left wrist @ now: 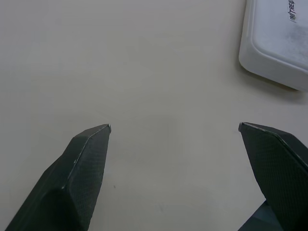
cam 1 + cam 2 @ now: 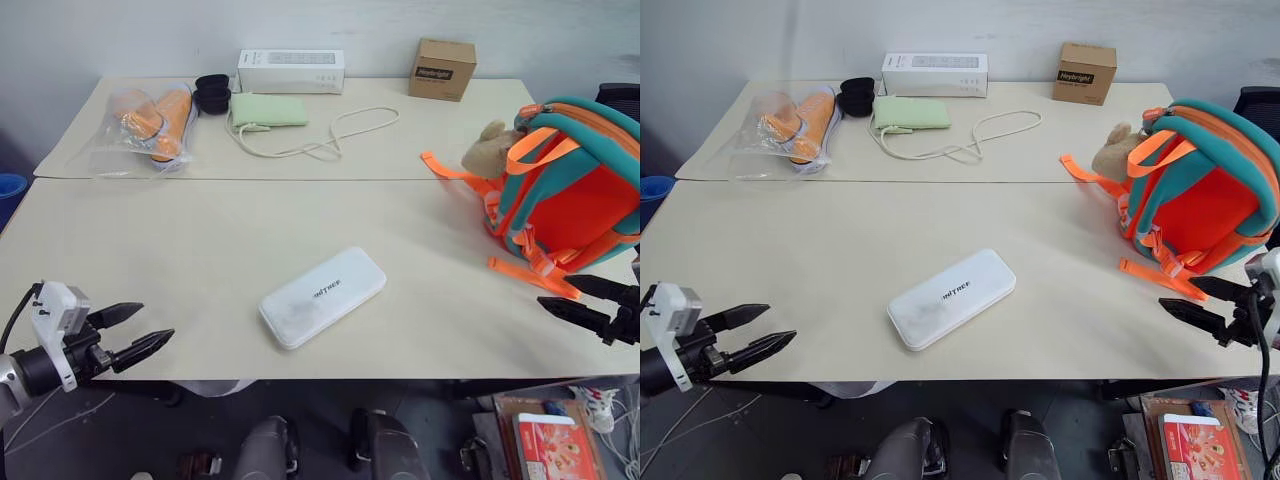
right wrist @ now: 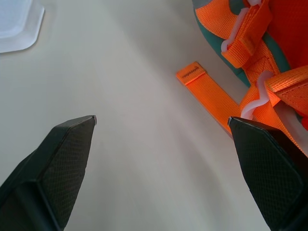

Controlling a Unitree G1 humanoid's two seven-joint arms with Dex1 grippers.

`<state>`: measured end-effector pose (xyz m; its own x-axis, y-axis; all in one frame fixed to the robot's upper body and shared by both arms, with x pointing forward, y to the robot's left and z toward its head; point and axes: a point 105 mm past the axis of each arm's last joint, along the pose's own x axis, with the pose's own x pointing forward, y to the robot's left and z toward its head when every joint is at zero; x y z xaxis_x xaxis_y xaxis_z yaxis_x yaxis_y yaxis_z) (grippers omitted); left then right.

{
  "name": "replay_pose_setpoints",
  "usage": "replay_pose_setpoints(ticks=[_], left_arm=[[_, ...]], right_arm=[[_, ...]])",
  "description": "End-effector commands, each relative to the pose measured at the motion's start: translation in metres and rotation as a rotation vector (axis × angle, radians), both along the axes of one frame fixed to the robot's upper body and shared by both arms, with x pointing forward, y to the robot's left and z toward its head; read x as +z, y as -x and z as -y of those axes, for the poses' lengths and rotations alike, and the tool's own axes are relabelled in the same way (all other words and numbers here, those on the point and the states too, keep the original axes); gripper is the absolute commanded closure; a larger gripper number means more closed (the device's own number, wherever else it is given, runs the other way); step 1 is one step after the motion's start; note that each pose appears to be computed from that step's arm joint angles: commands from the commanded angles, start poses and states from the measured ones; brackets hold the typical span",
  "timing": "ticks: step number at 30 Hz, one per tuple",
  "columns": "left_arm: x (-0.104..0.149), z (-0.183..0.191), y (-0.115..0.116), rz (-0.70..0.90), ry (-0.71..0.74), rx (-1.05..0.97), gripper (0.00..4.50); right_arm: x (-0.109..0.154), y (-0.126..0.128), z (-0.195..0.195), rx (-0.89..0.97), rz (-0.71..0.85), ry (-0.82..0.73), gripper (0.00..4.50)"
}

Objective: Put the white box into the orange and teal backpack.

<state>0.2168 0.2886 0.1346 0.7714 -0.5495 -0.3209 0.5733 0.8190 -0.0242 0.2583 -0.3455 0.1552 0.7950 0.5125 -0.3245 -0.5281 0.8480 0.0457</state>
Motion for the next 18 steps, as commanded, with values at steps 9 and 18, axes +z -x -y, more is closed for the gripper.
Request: replay_pose_setpoints(ticks=[9, 18], left_arm=[[0.002, -0.001, 0.001, 0.015, -0.031, 0.026, 0.00], [-0.009, 0.026, 0.005, -0.022, -0.040, -0.130, 0.20]], right_arm=[[0.015, -0.007, -0.014, 0.017, 0.053, 0.032, 0.01], [0.014, -0.013, -0.041, 0.101, 0.054, 0.102, 0.18]])
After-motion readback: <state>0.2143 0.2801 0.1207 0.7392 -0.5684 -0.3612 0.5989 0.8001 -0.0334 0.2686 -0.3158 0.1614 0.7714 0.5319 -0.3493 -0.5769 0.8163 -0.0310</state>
